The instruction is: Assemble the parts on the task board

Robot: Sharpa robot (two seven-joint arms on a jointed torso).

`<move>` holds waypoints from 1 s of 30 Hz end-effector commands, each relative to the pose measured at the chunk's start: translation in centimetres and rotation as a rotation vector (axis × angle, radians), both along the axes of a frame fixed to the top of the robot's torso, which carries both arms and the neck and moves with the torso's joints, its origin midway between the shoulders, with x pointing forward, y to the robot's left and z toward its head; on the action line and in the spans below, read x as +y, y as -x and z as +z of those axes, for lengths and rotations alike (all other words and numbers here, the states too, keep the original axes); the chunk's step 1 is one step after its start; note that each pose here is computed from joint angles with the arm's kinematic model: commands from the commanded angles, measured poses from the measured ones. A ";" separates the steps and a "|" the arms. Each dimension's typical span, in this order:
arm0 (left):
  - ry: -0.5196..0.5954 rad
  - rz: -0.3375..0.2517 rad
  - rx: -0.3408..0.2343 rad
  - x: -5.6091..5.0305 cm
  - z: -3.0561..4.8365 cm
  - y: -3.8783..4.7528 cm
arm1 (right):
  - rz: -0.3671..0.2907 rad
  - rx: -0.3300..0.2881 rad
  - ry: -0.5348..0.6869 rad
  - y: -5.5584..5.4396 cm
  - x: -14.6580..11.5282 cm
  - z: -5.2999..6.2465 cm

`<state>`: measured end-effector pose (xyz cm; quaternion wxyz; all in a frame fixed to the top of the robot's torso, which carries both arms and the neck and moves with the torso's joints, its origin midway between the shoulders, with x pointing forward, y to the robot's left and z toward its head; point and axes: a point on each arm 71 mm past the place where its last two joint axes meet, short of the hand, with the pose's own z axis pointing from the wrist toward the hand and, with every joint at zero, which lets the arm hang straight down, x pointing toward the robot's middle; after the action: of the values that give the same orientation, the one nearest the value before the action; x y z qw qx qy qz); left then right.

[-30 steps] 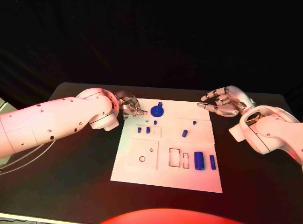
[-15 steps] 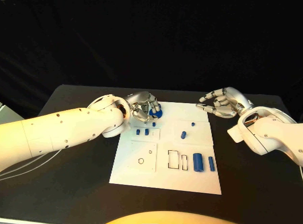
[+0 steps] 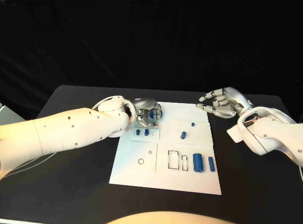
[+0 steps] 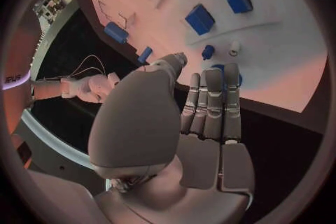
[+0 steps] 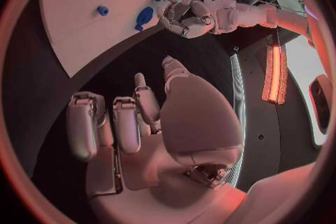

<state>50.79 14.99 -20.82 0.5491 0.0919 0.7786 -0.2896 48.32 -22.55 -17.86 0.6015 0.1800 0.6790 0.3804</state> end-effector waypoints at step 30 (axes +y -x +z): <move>-0.139 0.003 0.052 -0.4 -1.29 -0.56 | 0.015 -0.025 0.002 0.1 0.3 0.2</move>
<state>51.49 14.75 -21.92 0.5337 0.1132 0.8020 -0.2432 48.30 -22.49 -17.77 0.6055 0.1792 0.6749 0.3817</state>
